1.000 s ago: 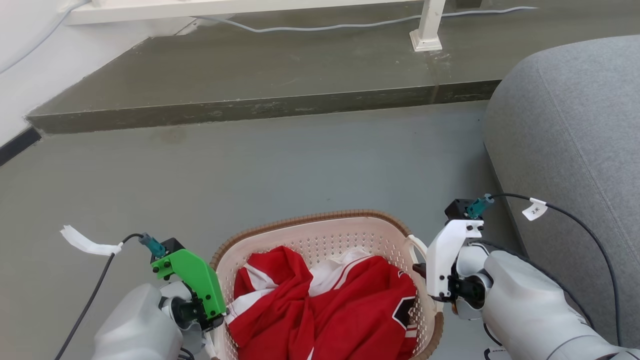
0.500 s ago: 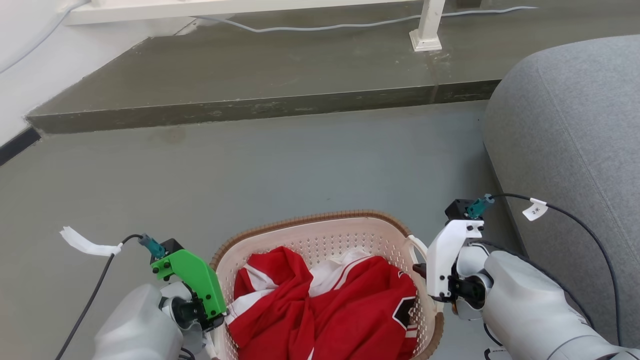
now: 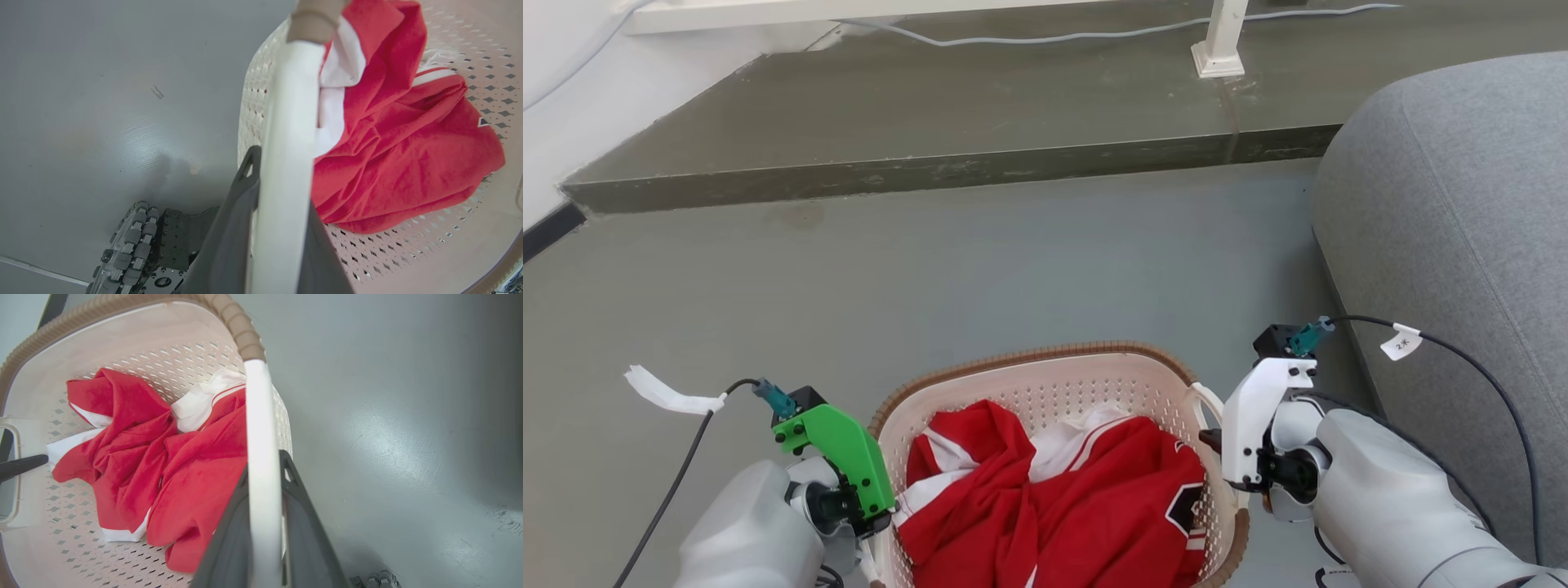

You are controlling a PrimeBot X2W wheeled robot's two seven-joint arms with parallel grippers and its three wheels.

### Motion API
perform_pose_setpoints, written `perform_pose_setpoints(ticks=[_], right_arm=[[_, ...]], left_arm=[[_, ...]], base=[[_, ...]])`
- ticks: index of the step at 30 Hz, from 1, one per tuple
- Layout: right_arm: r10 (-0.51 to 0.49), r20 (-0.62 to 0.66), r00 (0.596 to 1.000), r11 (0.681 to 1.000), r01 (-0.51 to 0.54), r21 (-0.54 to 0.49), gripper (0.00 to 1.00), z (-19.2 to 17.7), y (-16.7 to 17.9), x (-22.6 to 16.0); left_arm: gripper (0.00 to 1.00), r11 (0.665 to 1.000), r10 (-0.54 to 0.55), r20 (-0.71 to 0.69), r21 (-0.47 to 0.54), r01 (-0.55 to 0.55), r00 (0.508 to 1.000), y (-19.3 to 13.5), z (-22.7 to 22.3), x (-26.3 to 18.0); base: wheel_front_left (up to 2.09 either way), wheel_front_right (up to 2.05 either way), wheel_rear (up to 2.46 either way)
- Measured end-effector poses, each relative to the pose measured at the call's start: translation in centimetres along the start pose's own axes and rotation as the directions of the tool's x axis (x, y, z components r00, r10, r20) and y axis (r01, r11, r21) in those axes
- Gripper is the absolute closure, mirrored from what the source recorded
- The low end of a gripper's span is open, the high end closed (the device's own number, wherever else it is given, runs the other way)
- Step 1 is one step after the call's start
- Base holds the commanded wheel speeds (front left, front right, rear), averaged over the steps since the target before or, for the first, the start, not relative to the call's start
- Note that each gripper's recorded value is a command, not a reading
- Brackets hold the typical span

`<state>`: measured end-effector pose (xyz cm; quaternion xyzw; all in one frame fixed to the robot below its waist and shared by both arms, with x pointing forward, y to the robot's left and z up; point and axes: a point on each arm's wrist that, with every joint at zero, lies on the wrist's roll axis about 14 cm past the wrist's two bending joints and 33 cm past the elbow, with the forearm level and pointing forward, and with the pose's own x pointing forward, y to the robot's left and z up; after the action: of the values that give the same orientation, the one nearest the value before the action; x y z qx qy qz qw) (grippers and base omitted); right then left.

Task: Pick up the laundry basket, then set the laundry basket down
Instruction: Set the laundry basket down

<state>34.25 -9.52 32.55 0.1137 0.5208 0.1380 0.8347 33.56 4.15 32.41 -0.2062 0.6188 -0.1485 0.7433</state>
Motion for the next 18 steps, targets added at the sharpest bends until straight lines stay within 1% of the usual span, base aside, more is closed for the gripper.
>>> perform_pose_setpoints(ticks=[8, 18], right_arm=[[-0.005, 0.022, 1.0, 1.0, 0.005, -0.002, 1.0, 0.9, -0.4, 0.3], [-0.014, 0.076, 0.997, 1.0, 0.015, -0.007, 1.0, 2.9, -1.5, 1.7]], left_arm=[[1.0, 1.0, -0.008, 0.041, 0.006, 0.008, 0.999, -0.2, 0.9, 0.5], [1.0, 0.999, -0.016, 0.129, 0.045, 0.011, 0.992, -0.6, 3.8, 1.8]], base=[[0.0, 0.0, 0.0], [0.0, 0.0, 0.0]])
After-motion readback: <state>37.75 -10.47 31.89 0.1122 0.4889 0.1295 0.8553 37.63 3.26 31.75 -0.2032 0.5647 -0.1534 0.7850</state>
